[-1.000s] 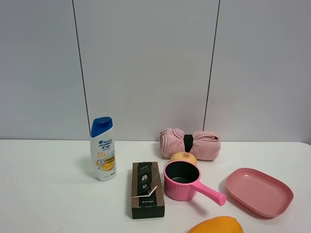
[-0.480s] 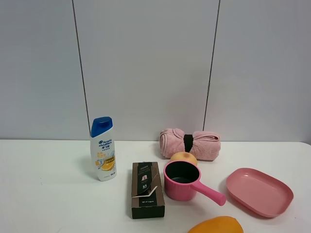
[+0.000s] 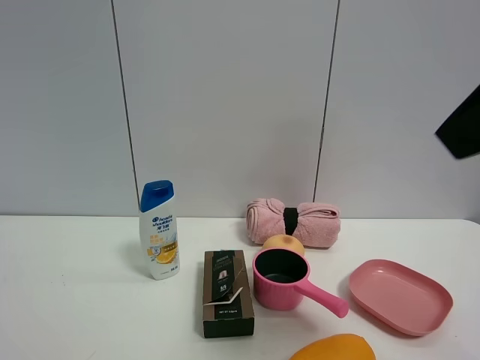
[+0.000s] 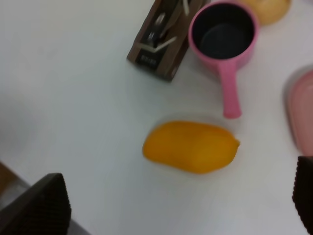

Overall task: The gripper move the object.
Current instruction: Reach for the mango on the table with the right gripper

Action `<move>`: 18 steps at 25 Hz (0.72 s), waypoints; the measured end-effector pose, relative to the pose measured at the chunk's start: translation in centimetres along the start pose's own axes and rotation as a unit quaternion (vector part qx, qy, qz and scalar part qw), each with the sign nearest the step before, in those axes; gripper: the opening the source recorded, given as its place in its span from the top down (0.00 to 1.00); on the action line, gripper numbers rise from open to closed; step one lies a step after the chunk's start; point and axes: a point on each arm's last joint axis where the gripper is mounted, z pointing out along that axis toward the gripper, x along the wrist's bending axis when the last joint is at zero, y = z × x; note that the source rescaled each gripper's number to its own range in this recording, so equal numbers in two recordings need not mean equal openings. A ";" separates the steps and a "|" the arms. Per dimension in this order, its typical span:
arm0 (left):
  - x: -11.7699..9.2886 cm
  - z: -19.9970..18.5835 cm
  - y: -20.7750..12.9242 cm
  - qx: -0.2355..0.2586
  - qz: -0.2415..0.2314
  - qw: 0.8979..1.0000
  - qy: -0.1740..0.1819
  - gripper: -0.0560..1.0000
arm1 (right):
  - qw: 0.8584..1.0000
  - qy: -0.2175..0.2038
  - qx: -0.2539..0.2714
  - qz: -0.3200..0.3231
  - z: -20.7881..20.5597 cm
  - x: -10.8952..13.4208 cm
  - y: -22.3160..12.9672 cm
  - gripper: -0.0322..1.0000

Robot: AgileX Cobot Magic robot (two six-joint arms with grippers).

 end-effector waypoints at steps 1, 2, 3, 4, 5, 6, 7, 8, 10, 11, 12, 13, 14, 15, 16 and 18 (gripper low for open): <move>0.0 0.0 0.0 0.000 0.000 1.000 0.000 0.00 | 1.000 -0.005 0.017 -0.004 0.8 0.2 0.2 0.01; 0.0 0.0 0.0 0.000 0.000 1.000 0.000 0.00 | 0.999 -0.013 0.034 -0.011 1.5 0.6 0.2 0.01; 0.0 0.0 0.0 0.000 0.000 1.000 0.000 0.00 | 0.998 -0.020 0.054 -0.020 2.4 1.0 0.3 0.01; 0.0 0.0 0.0 0.000 0.000 1.000 0.000 0.00 | 0.996 -0.037 0.074 -0.022 3.2 1.1 0.3 0.01; 0.0 0.0 0.0 0.000 0.000 1.000 0.000 0.00 | 0.994 -0.053 0.090 -0.026 3.9 1.4 0.3 0.01; 0.0 0.0 0.0 0.000 0.000 1.000 0.000 0.00 | 0.991 -0.068 0.111 -0.032 4.7 1.7 0.2 0.01; 0.0 0.0 0.0 0.000 0.000 1.000 0.000 0.00 | 0.987 -0.079 0.134 -0.028 5.5 1.9 0.1 0.02; 0.0 0.0 0.0 0.000 0.000 1.000 0.000 0.00 | 0.983 -0.090 0.158 -0.026 6.4 2.0 0.0 0.03; 0.0 0.0 0.0 0.000 0.000 1.000 0.000 0.00 | 0.975 -0.102 0.194 -0.038 7.9 2.2 -0.2 0.08; 0.0 0.0 0.0 0.000 0.000 1.000 0.000 0.00 | 0.971 -0.103 0.210 -0.053 8.7 2.3 -0.2 0.13; 0.0 0.0 0.0 0.000 0.000 1.000 0.000 0.00 | 0.967 -0.099 0.223 -0.080 9.3 2.6 -0.3 0.18; 0.0 0.0 0.0 0.000 0.000 1.000 0.000 0.00 | 0.962 -0.092 0.234 -0.110 9.8 2.9 -0.3 0.22; 0.0 0.0 0.0 0.000 0.000 1.000 0.000 0.00 | 0.958 -0.084 0.239 -0.135 10.1 3.1 -0.2 0.24; 0.0 0.0 0.0 0.000 0.000 1.000 0.000 0.00 | 0.955 -0.077 0.238 -0.162 10.4 3.2 -0.1 0.25; 0.0 0.0 0.0 0.000 0.000 1.000 0.000 0.00 | 0.951 -0.071 0.235 -0.189 10.5 3.2 0.0 0.26; 0.0 0.0 0.0 0.000 0.000 1.000 0.000 0.00 | 0.940 -0.066 0.229 -0.245 10.7 3.1 0.3 0.26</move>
